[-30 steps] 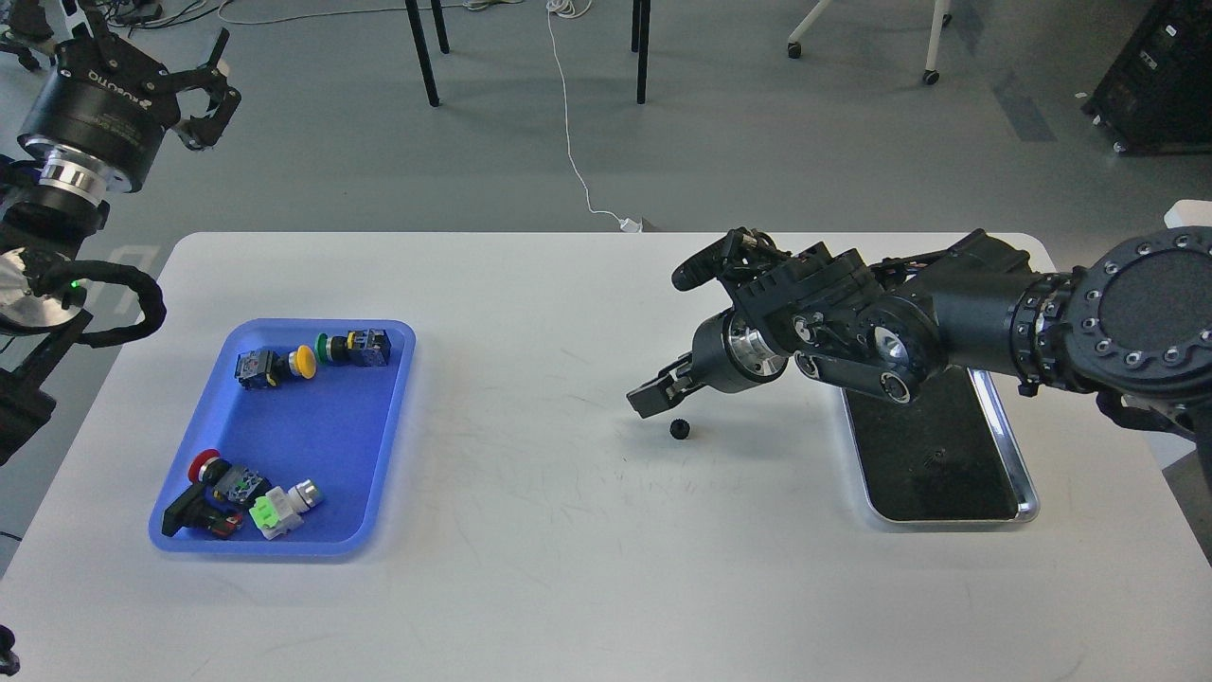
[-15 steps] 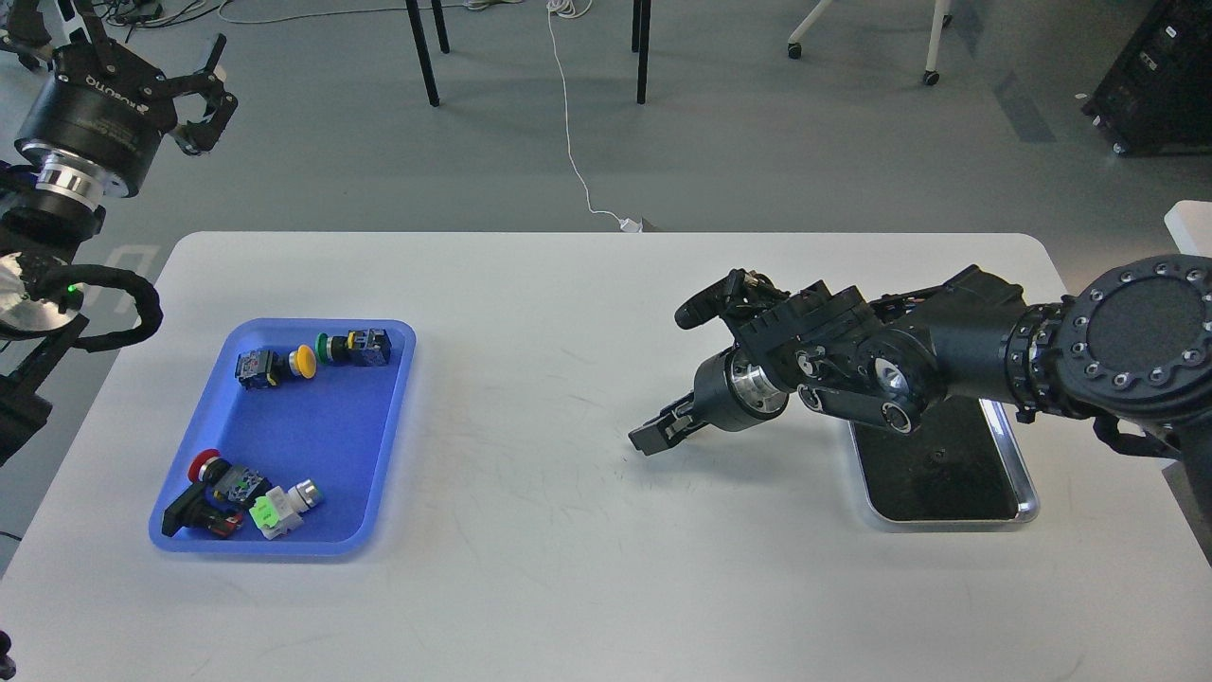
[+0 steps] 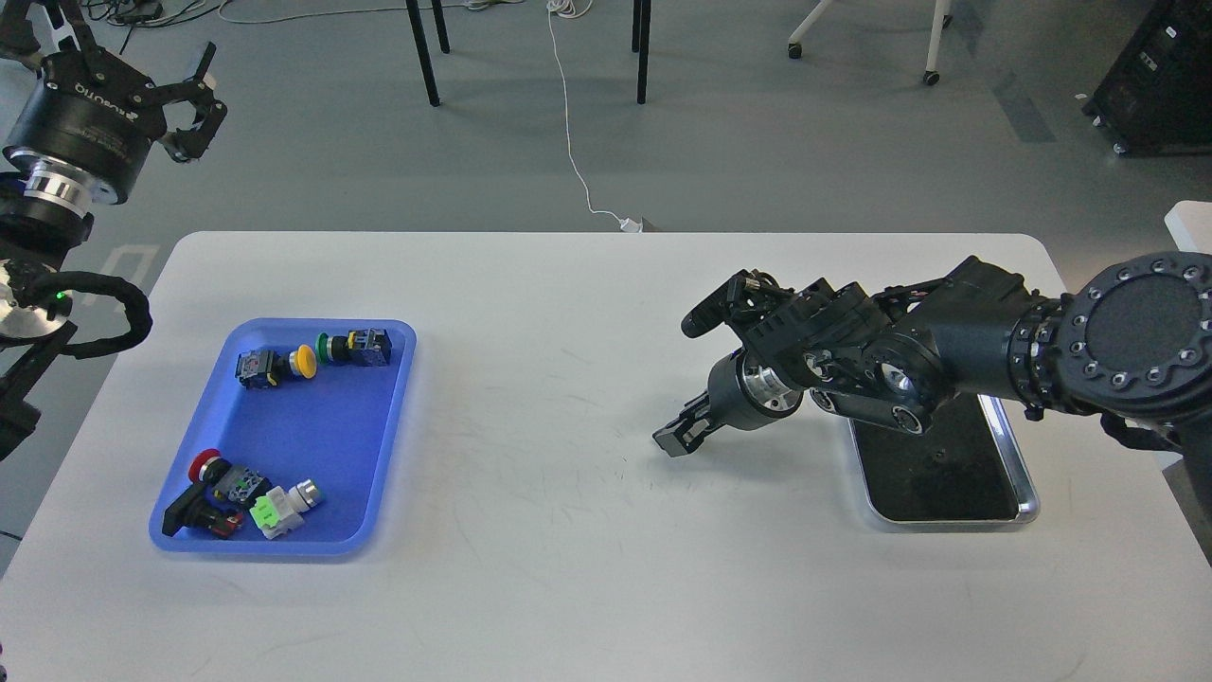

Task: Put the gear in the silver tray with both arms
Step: 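Carry the gear into the silver tray and open the right gripper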

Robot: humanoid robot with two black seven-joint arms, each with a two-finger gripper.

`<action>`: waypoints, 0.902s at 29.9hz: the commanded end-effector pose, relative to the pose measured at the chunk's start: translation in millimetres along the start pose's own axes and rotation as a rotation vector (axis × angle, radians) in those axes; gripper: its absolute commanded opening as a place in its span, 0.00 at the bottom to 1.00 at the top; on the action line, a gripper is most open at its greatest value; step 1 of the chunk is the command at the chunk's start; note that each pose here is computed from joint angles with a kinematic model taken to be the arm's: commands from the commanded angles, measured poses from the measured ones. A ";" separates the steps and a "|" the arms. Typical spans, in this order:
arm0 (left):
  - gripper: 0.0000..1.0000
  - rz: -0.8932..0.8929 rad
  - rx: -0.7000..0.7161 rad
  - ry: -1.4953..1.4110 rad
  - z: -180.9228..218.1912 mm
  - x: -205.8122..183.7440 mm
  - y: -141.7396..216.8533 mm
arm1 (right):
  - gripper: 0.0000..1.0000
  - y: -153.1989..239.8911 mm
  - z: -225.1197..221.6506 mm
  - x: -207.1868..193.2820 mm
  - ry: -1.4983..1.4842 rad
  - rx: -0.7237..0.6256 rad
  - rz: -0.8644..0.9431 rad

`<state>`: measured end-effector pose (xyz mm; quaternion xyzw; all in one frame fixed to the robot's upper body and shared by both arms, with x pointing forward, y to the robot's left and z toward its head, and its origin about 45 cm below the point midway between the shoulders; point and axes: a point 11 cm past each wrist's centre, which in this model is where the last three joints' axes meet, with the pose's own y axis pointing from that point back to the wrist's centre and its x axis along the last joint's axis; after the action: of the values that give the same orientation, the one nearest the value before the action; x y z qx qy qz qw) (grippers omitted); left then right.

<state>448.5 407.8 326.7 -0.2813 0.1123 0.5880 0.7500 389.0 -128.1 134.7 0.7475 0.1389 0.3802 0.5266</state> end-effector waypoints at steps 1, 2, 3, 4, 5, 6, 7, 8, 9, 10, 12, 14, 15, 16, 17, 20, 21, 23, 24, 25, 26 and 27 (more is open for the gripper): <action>0.98 0.000 0.000 0.000 0.1 0.2 0.1 | 0.40 -0.9 0.5 -1.5 -0.004 0.001 -0.001; 0.98 0.000 0.000 0.000 0.1 0.2 0.1 | 0.39 -0.9 0.5 -1.5 -0.004 0.001 -0.001; 0.98 0.000 0.000 0.000 0.1 0.2 0.1 | 0.36 -1.0 0.1 -1.7 -0.004 0.002 -0.002; 0.98 0.000 0.000 0.000 0.1 0.2 0.1 | 0.32 -0.9 0.5 -1.5 -0.003 0.000 -0.002; 0.98 0.000 0.001 0.000 -0.1 0.2 0.1 | 0.28 -0.9 0.5 -1.7 -0.003 0.000 -0.003; 0.98 0.000 0.001 0.000 -0.1 0.2 0.1 | 0.24 -1.0 0.1 -2.0 -0.003 0.001 -0.004; 0.98 0.001 0.000 -0.002 0.7 0.4 0.3 | 0.20 -0.5 0.6 -0.9 -0.002 -0.001 -0.001; 0.98 0.000 0.000 -0.003 0.6 0.4 0.3 | 0.17 0.3 0.8 0.4 0.000 -0.002 0.001; 0.98 0.000 0.002 -0.003 0.5 0.4 0.3 | 0.16 1.5 1.1 2.7 0.003 -0.004 0.007; 0.98 0.001 0.000 -0.004 1.3 0.7 0.4 | 0.15 2.3 1.3 4.5 0.006 -0.005 0.014; 0.98 0.003 -0.002 -0.007 3.2 1.6 0.8 | 0.15 6.9 0.3 13.6 0.017 -0.006 0.034; 0.98 0.003 -0.002 -0.007 3.2 1.6 0.8 | 0.15 17.1 -0.3 30.3 0.042 -0.017 0.061; 0.98 0.003 -0.002 -0.010 3.8 1.9 0.9 | 0.15 21.5 -1.3 36.7 0.052 -0.021 0.070; 0.98 0.004 -0.003 -0.013 5.0 2.5 1.2 | 0.15 24.7 -3.3 41.1 0.063 -0.019 0.073; 0.98 0.004 -0.004 -0.016 6.8 2.9 1.5 | 0.15 27.9 -7.0 45.2 0.076 -0.015 0.074; 0.98 0.006 -0.007 -0.027 11.8 4.7 2.4 | 0.15 63.0 23.1 42.5 0.035 -0.060 0.097; 0.98 0.005 -0.007 -0.028 12.3 4.5 2.4 | 0.15 76.9 34.1 38.0 0.011 -0.073 0.105; 0.98 0.007 -0.008 -0.032 14.2 5.3 2.9 | 0.15 101.0 50.7 20.7 -0.045 -0.081 0.106; 0.98 0.006 -0.008 -0.033 14.7 5.1 2.9 | 0.16 113.4 58.4 7.9 -0.075 -0.083 0.102; 0.98 0.005 -0.008 -0.031 14.1 4.8 2.7 | 0.16 124.5 66.5 -5.7 -0.094 -0.092 0.097; 0.98 0.005 -0.008 -0.031 14.1 4.8 2.7 | 0.16 136.1 76.1 -24.2 -0.104 -0.106 0.083; 0.98 0.004 -0.008 -0.031 14.0 4.4 2.6 | 0.16 144.3 83.8 -37.8 -0.103 -0.121 0.070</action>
<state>445.0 419.9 334.9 -0.2747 0.0990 0.5948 0.7490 412.0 -218.6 229.4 0.7420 0.0662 0.3827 0.5465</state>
